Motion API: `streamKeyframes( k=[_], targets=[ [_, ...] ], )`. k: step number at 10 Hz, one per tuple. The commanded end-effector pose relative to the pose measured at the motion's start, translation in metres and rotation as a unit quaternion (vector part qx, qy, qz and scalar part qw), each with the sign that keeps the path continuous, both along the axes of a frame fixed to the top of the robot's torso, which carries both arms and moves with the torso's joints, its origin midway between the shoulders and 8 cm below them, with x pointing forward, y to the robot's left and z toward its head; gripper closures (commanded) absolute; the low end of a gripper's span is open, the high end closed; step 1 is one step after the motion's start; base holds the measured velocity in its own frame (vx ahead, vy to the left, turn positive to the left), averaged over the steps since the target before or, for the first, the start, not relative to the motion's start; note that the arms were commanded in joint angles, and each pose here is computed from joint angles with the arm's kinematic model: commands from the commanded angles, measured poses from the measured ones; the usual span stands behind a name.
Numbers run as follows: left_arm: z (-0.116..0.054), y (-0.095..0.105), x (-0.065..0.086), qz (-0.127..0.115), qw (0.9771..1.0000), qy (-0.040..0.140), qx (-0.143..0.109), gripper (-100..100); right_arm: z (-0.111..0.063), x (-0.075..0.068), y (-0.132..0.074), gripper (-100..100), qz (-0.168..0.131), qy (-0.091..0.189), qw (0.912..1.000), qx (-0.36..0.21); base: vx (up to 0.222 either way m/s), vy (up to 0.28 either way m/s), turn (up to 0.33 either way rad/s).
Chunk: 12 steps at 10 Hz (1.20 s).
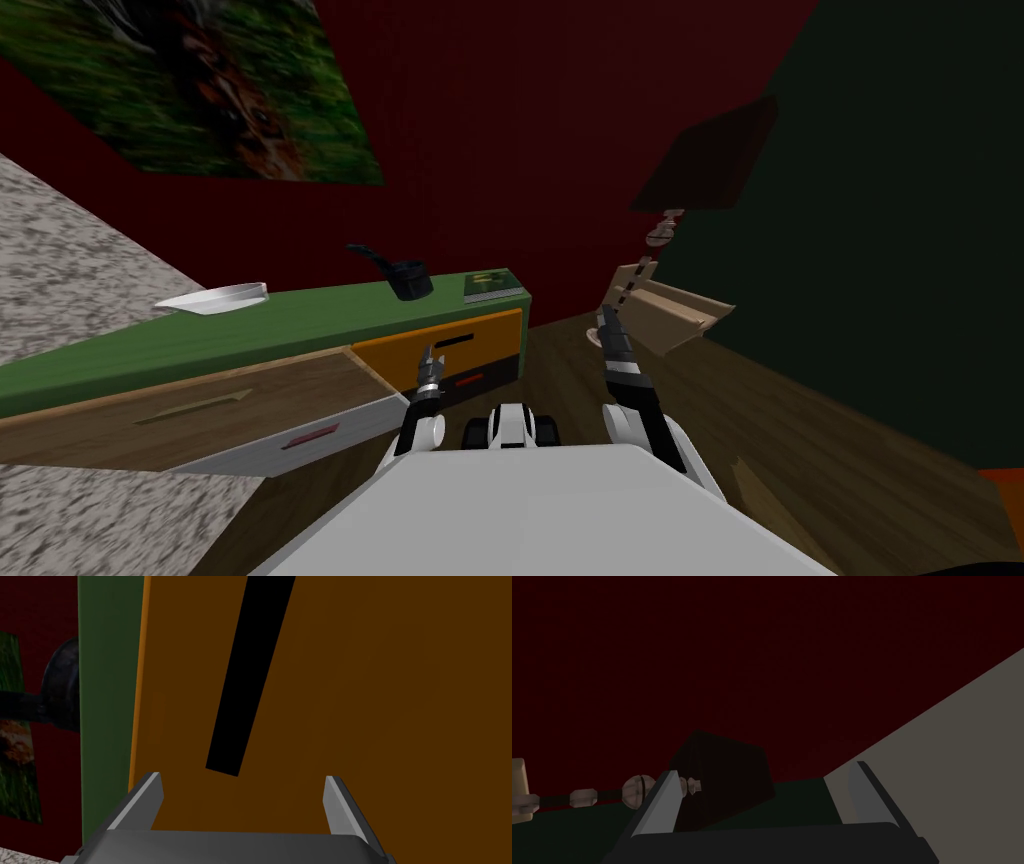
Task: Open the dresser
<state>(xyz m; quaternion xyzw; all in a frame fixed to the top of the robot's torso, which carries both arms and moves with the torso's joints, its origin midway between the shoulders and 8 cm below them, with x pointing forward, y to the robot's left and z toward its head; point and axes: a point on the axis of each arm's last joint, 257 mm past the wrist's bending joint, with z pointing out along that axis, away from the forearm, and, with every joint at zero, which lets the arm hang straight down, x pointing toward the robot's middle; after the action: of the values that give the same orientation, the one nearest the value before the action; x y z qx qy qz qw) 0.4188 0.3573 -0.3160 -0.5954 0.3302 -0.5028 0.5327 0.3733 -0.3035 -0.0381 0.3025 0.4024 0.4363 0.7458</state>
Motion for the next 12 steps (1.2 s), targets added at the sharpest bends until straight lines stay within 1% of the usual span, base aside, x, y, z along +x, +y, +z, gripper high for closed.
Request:
streamKeyframes(
  k=[1, 2, 3, 7, 8, 9, 12],
  targets=[
    [0.0040, 0.0019, 0.0026, 0.000, 1.0000, -0.001, 0.001, -100, -0.0001, 0.0000, 0.0000, 0, 0.000, 0.000, 1.0000, 0.000, 0.052, 0.005, 0.000],
    [0.0041, 0.0021, 0.0031, 0.000, 1.0000, 0.000, 0.001, 100, 0.0000, 0.0000, 0.0000, 0, 0.000, 0.000, 1.0000, 0.000, 0.007, 0.001, 0.000],
    [0.0062, 0.0015, 0.0020, -0.001, 1.0000, -0.001, 0.001, 100, 0.0000, 0.0000, 0.0000, 0, 0.000, 0.000, 1.0000, 0.000, -0.055, -0.031, 0.037],
    [0.0110, 0.0002, -0.0007, -0.004, 1.0000, -0.003, 0.001, 100, 0.0001, 0.0001, 0.0001, 0, 0.000, 0.000, 1.0000, 0.000, -0.189, -0.055, 0.007],
    [0.0117, 0.0009, -0.0001, -0.003, 1.0000, -0.004, 0.002, 100, 0.0001, 0.0001, 0.0001, 0, 0.000, 0.000, 1.0000, 0.000, -0.098, -0.039, 0.008],
    [0.0081, -0.0008, -0.0037, -0.004, 1.0000, 0.001, 0.001, 100, 0.0001, 0.0001, 0.0001, 0, 0.000, 0.000, 1.0000, 0.000, -0.120, -0.043, 0.018],
    [0.0067, -0.0029, -0.0067, -0.006, 1.0000, 0.004, 0.001, 100, 0.0001, 0.0001, 0.0001, 0, 0.000, 0.000, 1.0000, 0.000, -0.172, -0.057, 0.014]
  ],
)
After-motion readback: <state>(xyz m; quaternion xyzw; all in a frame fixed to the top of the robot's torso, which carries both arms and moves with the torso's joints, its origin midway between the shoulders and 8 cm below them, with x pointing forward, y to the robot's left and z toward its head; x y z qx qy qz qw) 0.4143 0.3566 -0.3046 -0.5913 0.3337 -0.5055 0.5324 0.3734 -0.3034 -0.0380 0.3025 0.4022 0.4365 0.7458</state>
